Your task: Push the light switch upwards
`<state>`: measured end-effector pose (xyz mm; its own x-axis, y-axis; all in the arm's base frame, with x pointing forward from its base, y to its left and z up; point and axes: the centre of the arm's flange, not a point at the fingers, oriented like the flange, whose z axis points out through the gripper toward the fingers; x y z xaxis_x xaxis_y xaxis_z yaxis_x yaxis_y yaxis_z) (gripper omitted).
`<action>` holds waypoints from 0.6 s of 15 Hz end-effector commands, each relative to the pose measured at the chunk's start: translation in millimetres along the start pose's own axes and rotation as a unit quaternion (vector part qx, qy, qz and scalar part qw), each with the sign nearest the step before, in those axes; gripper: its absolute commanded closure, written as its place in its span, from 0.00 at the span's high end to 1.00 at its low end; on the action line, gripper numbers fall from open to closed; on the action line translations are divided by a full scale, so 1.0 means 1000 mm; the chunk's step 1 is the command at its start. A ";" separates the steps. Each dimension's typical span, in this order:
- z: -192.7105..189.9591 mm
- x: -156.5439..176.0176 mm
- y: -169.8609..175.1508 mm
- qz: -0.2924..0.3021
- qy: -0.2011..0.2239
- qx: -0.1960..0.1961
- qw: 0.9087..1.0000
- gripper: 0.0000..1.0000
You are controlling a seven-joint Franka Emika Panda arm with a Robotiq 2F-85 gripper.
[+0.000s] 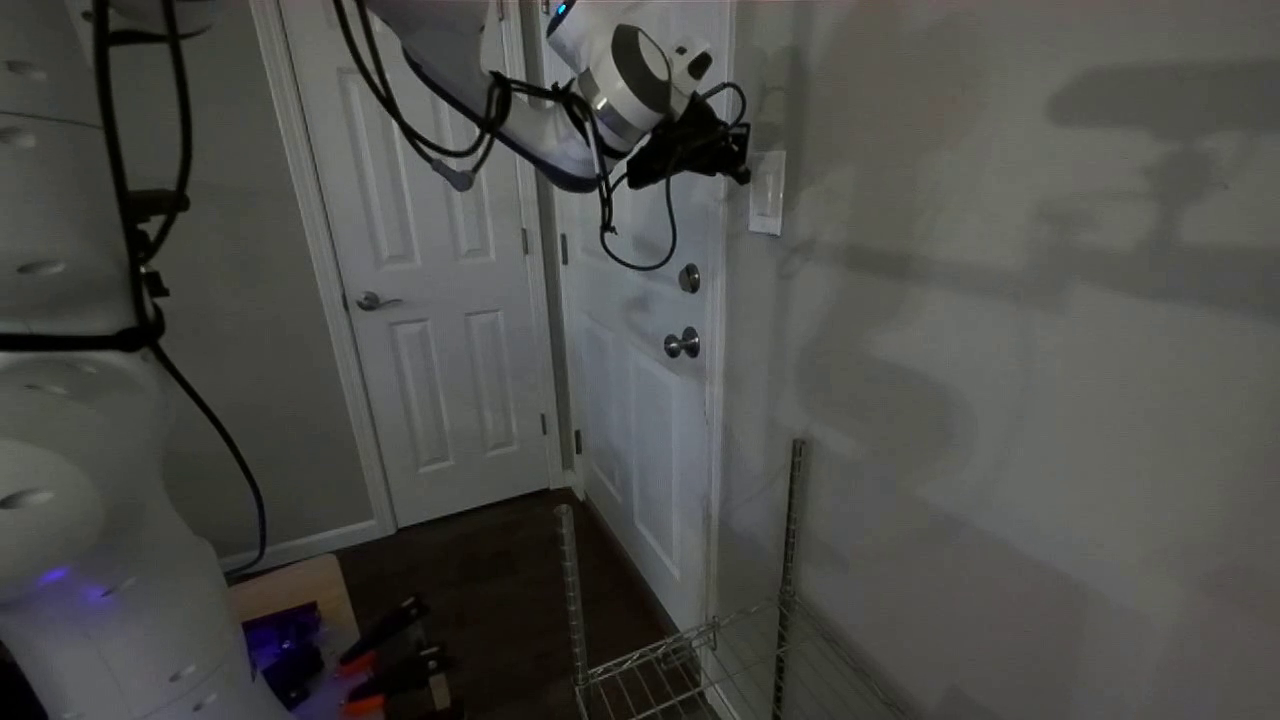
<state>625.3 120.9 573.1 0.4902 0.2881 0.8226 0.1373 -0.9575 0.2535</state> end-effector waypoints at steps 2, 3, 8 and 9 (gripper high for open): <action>0.018 0.001 0.002 0.019 0.003 -0.010 1.000 0.05; 0.021 0.000 0.003 0.021 0.001 -0.010 1.000 0.05; 0.027 0.000 0.006 0.029 0.006 -0.013 0.999 0.05; 0.027 0.000 0.006 0.026 0.009 -0.017 0.999 0.05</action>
<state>642.8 111.3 563.4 0.5037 0.2445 0.8286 0.1081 -0.9694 0.2203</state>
